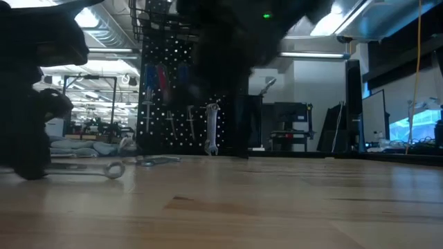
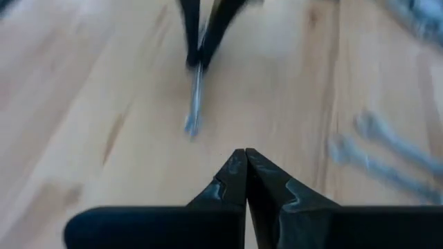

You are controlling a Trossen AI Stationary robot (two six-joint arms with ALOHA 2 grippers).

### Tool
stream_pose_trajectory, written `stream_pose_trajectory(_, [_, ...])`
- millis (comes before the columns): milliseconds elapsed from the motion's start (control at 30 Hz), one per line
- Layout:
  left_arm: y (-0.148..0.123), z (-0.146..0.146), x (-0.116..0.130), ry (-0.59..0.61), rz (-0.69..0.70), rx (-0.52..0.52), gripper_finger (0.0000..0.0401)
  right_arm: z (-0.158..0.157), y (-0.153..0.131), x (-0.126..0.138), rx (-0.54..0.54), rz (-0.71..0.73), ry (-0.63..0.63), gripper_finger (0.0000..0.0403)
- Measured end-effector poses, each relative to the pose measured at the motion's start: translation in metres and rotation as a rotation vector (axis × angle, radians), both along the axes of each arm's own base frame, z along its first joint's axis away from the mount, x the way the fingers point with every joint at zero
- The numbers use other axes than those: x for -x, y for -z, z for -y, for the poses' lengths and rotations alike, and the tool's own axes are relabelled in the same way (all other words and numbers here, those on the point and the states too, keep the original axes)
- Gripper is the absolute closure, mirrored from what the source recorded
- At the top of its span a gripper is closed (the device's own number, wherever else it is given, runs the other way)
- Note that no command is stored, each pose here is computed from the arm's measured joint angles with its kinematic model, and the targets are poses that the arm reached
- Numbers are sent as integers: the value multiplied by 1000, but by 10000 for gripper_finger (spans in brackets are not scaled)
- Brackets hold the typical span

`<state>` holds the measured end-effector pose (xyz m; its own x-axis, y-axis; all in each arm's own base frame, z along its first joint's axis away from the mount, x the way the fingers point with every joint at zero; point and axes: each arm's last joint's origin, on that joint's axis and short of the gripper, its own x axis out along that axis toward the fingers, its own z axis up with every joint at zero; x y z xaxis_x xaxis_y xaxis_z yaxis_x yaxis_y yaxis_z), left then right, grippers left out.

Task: Hang tools onto peg board
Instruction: Hang the wrench on the pegboard

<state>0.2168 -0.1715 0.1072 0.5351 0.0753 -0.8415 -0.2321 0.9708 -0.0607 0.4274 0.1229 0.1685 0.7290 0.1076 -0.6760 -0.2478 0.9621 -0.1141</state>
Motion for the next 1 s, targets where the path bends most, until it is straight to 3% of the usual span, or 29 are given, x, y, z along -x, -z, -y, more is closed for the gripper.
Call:
stream_pose_trajectory(133, [-6,-3,-2,-8,37,-51,400,5,-11,19,36,-131,10,393])
stream_pose_trajectory(333, [-30,-14,-6,-14,114,-75,399,6,-16,67,53,-143,128,393])
stream_pose_trajectory(533, [-54,-42,-21,-53,193,-99,399,-3,-14,126,-71,49,280,393])
stream_pose_trajectory(733, [-64,-86,-43,-189,247,-130,399,-19,0,173,-200,261,438,393])
stream_pose_trajectory(1000, [-76,-146,-68,-382,386,-142,400,-28,18,199,-147,371,531,393])
